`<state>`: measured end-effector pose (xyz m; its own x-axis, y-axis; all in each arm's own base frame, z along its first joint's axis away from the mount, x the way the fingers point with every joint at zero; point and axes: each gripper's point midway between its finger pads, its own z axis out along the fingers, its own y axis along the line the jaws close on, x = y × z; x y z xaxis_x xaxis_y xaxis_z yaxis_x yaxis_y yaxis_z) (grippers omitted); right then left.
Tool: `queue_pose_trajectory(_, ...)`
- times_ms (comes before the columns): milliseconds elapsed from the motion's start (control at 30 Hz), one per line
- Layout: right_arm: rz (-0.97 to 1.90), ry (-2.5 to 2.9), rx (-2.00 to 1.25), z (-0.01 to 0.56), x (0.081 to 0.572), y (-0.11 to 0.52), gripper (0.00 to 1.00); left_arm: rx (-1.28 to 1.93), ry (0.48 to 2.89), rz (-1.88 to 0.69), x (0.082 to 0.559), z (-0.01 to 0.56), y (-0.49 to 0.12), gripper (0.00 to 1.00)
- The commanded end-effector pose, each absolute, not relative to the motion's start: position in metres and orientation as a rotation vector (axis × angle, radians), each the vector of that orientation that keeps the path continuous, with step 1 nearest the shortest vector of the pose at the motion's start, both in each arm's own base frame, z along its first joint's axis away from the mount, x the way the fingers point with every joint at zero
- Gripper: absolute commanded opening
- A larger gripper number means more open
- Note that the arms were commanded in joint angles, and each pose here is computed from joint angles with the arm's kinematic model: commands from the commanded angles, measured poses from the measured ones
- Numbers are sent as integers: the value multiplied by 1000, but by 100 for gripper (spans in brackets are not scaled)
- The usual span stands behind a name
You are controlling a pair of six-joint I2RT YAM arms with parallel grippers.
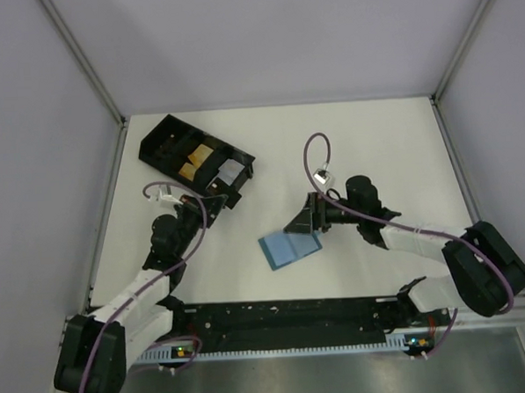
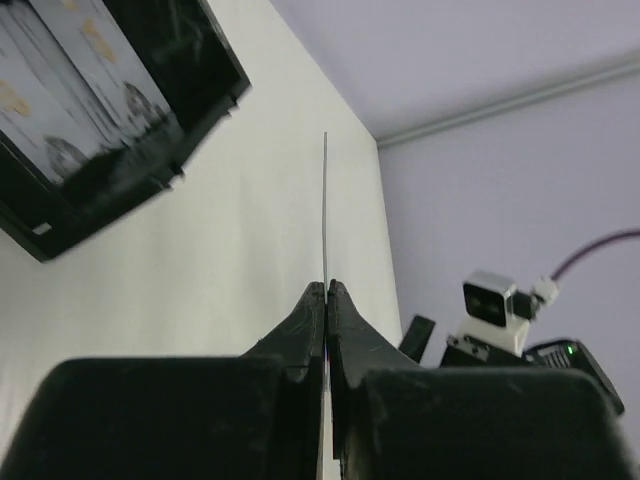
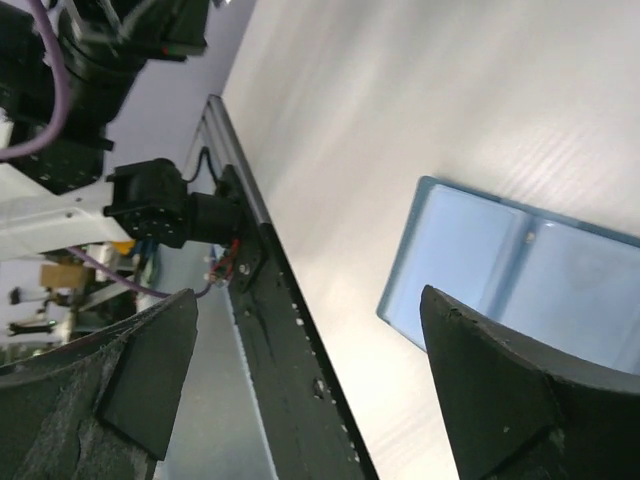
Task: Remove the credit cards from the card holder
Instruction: Place the credit card in the storage box.
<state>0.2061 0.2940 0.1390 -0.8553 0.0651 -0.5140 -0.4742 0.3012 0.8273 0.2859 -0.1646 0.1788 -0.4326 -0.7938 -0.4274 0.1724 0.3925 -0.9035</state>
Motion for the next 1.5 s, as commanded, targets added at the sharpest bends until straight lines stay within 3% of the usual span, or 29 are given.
queue_pose_trajectory(0,1279,2152,-408,136,226,274,92,-609,1604,-1203,315,209,-136,0)
queue_pose_trajectory(267,982,2163,-360,134,242,242,95,-729,1594,-1087,384,216,-60,0)
queue_pose_trajectory(800,859,2104,-430,129,250,230,95,-819,1646,-1042,539,188,41,0)
queue_pose_trajectory(1300,834,2121,-436,123,252,228,95,-921,1801,-995,603,110,66,1)
queue_pose_trajectory(1367,831,2126,-433,122,252,228,95,-930,1801,-990,606,108,67,4)
queue_pose_trajectory(1467,829,2127,-435,122,252,228,95,-944,1842,-967,605,100,68,15)
